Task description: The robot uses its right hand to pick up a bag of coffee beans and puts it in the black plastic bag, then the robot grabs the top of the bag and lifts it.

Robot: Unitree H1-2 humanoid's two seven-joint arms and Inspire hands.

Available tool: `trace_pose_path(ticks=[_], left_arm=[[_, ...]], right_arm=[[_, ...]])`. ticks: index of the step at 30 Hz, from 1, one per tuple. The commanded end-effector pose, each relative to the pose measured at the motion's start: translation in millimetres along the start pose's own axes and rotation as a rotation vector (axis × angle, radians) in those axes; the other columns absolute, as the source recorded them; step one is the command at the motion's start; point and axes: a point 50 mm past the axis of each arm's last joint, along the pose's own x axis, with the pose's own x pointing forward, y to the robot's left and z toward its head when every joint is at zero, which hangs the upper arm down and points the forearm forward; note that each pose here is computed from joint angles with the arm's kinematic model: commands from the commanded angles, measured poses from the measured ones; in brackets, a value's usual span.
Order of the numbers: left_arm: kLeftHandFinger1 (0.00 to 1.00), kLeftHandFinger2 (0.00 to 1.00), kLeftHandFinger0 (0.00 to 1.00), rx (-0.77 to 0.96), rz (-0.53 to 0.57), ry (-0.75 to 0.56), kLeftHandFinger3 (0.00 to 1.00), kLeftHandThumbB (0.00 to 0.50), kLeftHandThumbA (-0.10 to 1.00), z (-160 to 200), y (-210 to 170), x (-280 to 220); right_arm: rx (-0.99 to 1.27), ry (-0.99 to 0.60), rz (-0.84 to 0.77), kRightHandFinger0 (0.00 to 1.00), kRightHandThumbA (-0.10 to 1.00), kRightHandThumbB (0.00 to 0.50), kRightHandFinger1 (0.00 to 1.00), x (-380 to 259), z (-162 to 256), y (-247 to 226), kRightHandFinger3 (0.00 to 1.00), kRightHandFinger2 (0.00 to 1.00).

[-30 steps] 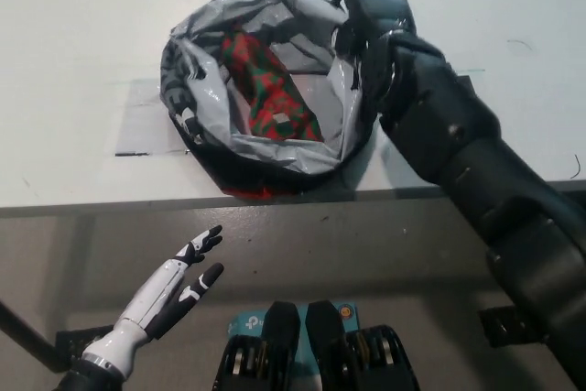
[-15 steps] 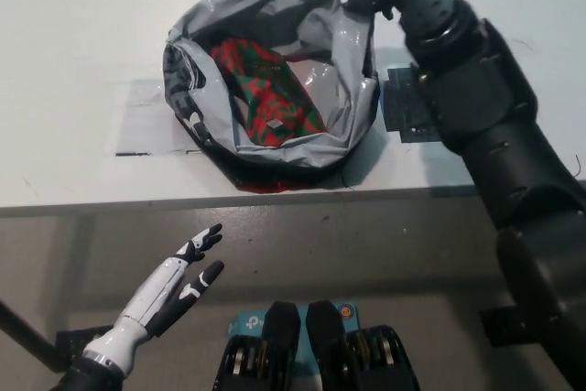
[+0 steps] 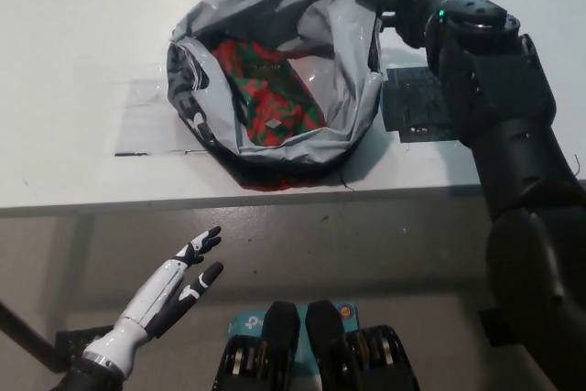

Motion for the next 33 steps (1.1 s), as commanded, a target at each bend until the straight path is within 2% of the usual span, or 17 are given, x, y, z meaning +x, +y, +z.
trace_pose_path(ticks=[1,2,4,5,6,7,9,11,12,15,17,20,23,25,26,30,33], left_arm=[[1.0,1.0,1.0,0.037,0.002,-0.081,1.0,0.162,1.0,15.8,16.1,9.7],[1.0,1.0,1.0,0.035,0.002,-0.08,1.0,0.172,1.0,15.6,15.6,9.7],[1.0,1.0,1.0,0.022,0.005,-0.073,1.0,0.189,1.0,15.0,15.0,9.7],[1.0,1.0,1.0,0.024,0.006,-0.076,1.0,0.207,1.0,15.0,15.1,9.8],[1.0,1.0,1.0,0.032,0.005,-0.077,1.0,0.201,1.0,15.3,15.5,9.9],[1.0,1.0,1.0,0.037,0.003,-0.077,1.0,0.201,1.0,15.4,15.9,10.1],[1.0,1.0,1.0,0.047,0.002,-0.087,1.0,0.169,1.0,16.3,16.5,10.9],[1.0,1.0,1.0,0.043,0.0,-0.093,1.0,0.151,1.0,16.1,15.5,11.7],[1.0,1.0,1.0,0.038,0.002,-0.093,1.0,0.158,1.0,16.0,14.9,11.8],[1.0,1.0,1.0,0.032,0.001,-0.088,1.0,0.178,1.0,16.6,14.3,10.9],[1.0,1.0,1.0,0.033,-0.001,-0.093,1.0,0.172,1.0,16.2,14.1,11.7],[1.0,1.0,1.0,0.033,-0.007,-0.098,1.0,0.174,1.0,17.7,14.2,13.0],[1.0,1.0,1.0,0.033,-0.009,-0.105,1.0,0.168,1.0,18.6,14.6,13.0],[1.0,1.0,1.0,0.033,-0.01,-0.107,1.0,0.174,1.0,18.6,14.6,13.3],[1.0,1.0,1.0,0.031,-0.011,-0.103,1.0,0.181,1.0,18.9,14.7,12.8],[1.0,1.0,1.0,0.032,-0.023,-0.105,1.0,0.172,1.0,20.2,12.4,14.7],[1.0,1.0,0.99,0.025,-0.034,-0.105,1.0,0.16,1.0,20.0,8.0,15.5]], right_arm=[[0.207,-0.233,0.276,0.0,0.37,0.0,0.07,-28.2,128.1,70.9,0.52,0.49],[0.166,-0.253,0.257,0.0,0.27,0.006,0.07,-31.4,131.0,77.1,0.54,0.49],[0.082,-0.277,0.226,0.0,0.23,0.017,0.08,-35.5,134.1,84.4,0.55,0.49],[-0.067,-0.308,0.178,0.0,0.23,0.071,0.1,-40.9,139.6,96.7,0.57,0.52],[-0.12,-0.322,0.169,0.0,0.19,0.075,0.12,-43.6,143.0,103.7,0.61,0.56],[-0.15,-0.331,0.165,0.0,0.18,0.076,0.15,-45.4,145.2,108.2,0.63,0.59],[-0.182,-0.348,0.188,0.0,0.17,0.089,0.19,-50.0,153.3,120.0,0.64,0.65],[-0.155,-0.358,0.234,0.0,0.15,0.072,0.19,-54.6,163.5,130.3,0.6,0.64],[-0.097,-0.361,0.268,0.0,0.14,0.054,0.19,-58.1,171.8,138.7,0.61,0.63],[-0.004,-0.354,0.32,0.0,0.13,0.049,0.18,-62.2,182.8,150.4,0.6,0.6],[0.012,-0.351,0.342,0.0,0.15,0.031,0.18,-64.3,188.5,155.3,0.63,0.6],[0.058,-0.339,0.358,0.0,0.13,0.042,0.17,-63.9,189.0,157.3,0.63,0.6],[0.083,-0.327,0.351,0.0,0.12,0.035,0.15,-62.1,186.8,156.8,0.69,0.58],[0.098,-0.317,0.356,0.0,0.14,0.019,0.15,-60.7,187.0,154.5,0.82,0.59],[0.114,-0.318,0.364,0.0,0.13,0.006,0.15,-61.1,188.9,152.9,0.83,0.59],[0.208,-0.36,0.347,0.0,0.08,0.001,0.15,-75.3,219.5,151.2,0.86,0.6],[0.233,-0.38,0.343,0.0,0.11,0.0,0.16,-85.4,239.0,155.4,0.84,0.61]])
